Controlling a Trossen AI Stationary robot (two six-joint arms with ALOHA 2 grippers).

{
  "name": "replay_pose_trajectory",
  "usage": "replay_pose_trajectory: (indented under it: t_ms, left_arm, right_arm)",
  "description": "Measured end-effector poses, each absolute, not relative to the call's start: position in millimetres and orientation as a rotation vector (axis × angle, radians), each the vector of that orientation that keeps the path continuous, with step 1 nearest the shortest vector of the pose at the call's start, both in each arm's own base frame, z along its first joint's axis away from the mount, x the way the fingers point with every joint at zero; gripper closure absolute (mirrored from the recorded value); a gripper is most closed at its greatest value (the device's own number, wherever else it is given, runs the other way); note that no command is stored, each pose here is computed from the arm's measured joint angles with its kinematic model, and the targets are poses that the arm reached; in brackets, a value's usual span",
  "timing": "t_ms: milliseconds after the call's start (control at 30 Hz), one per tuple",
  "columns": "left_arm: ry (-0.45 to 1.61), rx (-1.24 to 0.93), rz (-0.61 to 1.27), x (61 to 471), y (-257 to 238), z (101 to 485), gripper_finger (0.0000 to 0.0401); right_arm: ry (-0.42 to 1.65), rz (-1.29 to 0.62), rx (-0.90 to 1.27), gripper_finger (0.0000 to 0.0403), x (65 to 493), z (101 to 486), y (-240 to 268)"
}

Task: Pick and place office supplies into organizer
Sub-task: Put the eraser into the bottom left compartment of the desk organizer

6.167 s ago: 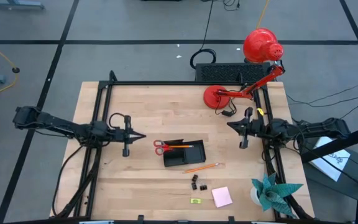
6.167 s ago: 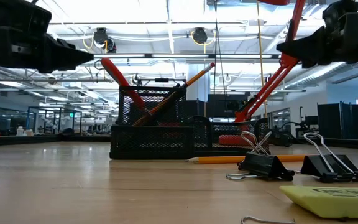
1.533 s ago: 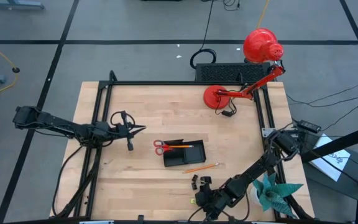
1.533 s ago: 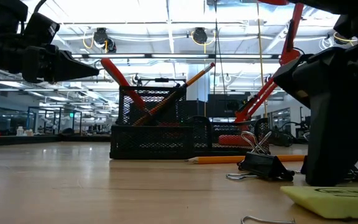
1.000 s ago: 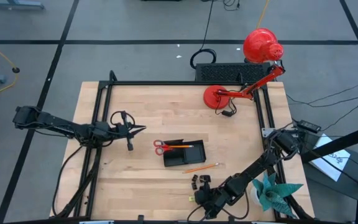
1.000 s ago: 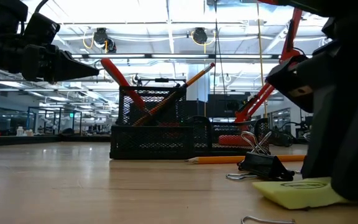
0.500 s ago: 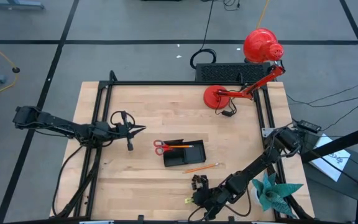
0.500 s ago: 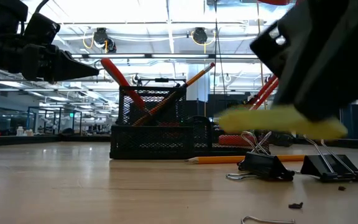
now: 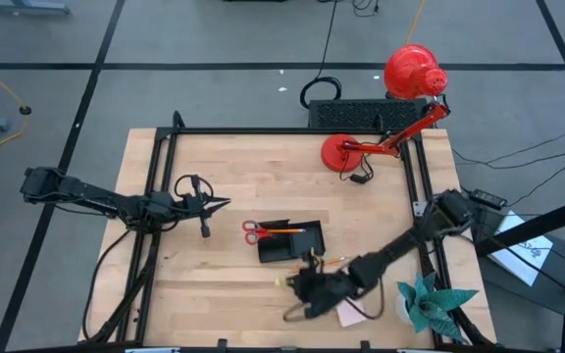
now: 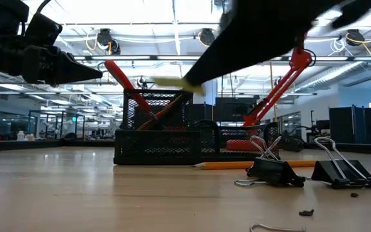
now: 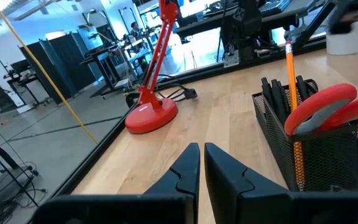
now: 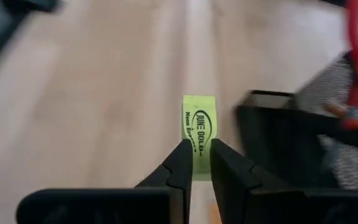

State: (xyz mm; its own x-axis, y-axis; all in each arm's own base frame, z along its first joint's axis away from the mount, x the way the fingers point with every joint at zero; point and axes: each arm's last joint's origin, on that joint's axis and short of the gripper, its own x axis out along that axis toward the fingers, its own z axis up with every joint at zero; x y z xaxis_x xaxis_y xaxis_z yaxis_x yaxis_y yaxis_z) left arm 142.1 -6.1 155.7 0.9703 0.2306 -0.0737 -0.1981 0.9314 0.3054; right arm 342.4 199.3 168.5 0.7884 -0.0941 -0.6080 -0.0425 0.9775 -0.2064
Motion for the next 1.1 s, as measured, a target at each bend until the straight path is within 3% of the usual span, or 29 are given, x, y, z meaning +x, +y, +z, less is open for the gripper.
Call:
replay_pose_trajectory:
  t_ms: [233, 467, 1100]
  left_arm:
    - [0.111, 0.303, 0.219, 142.1, -6.1, 155.5, 0.037]
    - [0.131, 0.312, 0.215, 142.0, -6.1, 153.7, 0.037]
    - [0.12, 0.305, 0.217, 142.0, -6.1, 154.7, 0.037]
  right_arm:
    - [0.695, -0.114, -0.273, 0.0365, 367.3, 168.5, 147.6]
    - [0.788, -0.033, -0.217, 0.0364, 374.9, 165.2, 119.6]
    - [0.778, -0.071, -0.414, 0.0363, 371.5, 159.2, 129.8]
